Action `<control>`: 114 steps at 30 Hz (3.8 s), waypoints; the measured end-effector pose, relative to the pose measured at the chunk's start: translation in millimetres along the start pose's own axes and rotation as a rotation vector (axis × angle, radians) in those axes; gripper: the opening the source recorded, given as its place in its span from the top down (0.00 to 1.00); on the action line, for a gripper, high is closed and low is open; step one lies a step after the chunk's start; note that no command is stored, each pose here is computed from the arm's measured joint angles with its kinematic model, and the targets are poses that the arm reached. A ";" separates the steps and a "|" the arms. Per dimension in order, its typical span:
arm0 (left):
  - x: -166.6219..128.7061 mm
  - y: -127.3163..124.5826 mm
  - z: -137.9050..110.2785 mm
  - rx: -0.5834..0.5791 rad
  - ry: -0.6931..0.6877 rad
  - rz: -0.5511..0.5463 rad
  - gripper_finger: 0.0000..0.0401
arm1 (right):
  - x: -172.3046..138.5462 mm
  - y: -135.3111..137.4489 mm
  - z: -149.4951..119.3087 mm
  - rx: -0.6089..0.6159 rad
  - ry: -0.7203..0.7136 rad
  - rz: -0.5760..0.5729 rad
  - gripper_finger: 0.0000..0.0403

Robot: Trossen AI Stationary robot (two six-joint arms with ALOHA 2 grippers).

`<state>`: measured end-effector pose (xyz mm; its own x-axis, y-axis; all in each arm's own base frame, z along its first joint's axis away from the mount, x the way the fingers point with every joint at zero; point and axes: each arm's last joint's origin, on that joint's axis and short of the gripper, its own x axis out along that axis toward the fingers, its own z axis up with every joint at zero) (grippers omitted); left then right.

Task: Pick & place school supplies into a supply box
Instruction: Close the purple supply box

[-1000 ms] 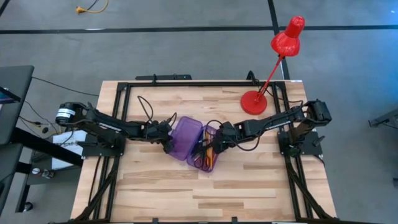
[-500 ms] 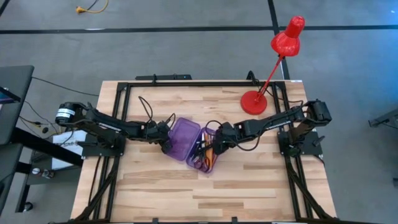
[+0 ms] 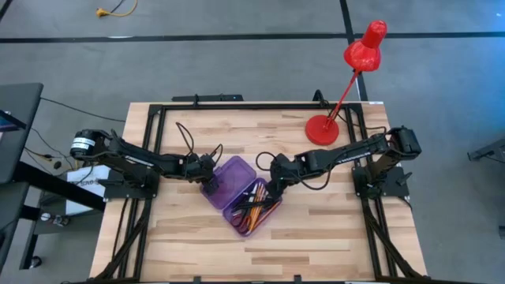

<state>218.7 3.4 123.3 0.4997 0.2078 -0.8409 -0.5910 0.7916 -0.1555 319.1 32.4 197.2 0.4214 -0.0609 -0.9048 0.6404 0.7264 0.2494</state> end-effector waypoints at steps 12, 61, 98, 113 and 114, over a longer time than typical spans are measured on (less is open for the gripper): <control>0.1 0.1 0.1 -0.002 -0.002 0.003 1.00 | -2.6 40.4 -10.4 -0.274 -0.059 0.307 0.77; -22.2 -10.4 26.6 -0.134 -0.221 -0.225 1.00 | 51.4 4.4 -8.8 -0.095 0.182 0.063 0.78; -42.5 -8.3 33.6 -0.105 -0.290 -0.279 0.66 | 52.6 -0.1 -3.8 -0.078 0.163 0.046 0.90; -28.2 -6.0 3.3 -0.079 -0.012 -0.158 0.69 | 52.7 0.4 -3.4 -0.060 0.159 0.050 0.90; -26.1 -6.4 1.7 -0.080 0.019 -0.171 0.68 | 52.7 0.5 -3.3 -0.060 0.158 0.050 0.90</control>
<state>210.6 -6.1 147.1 0.5853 0.0630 -0.8083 -0.5473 0.7663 -0.3366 339.5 31.8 148.5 0.3428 0.0817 -0.9359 0.5795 0.7657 0.2791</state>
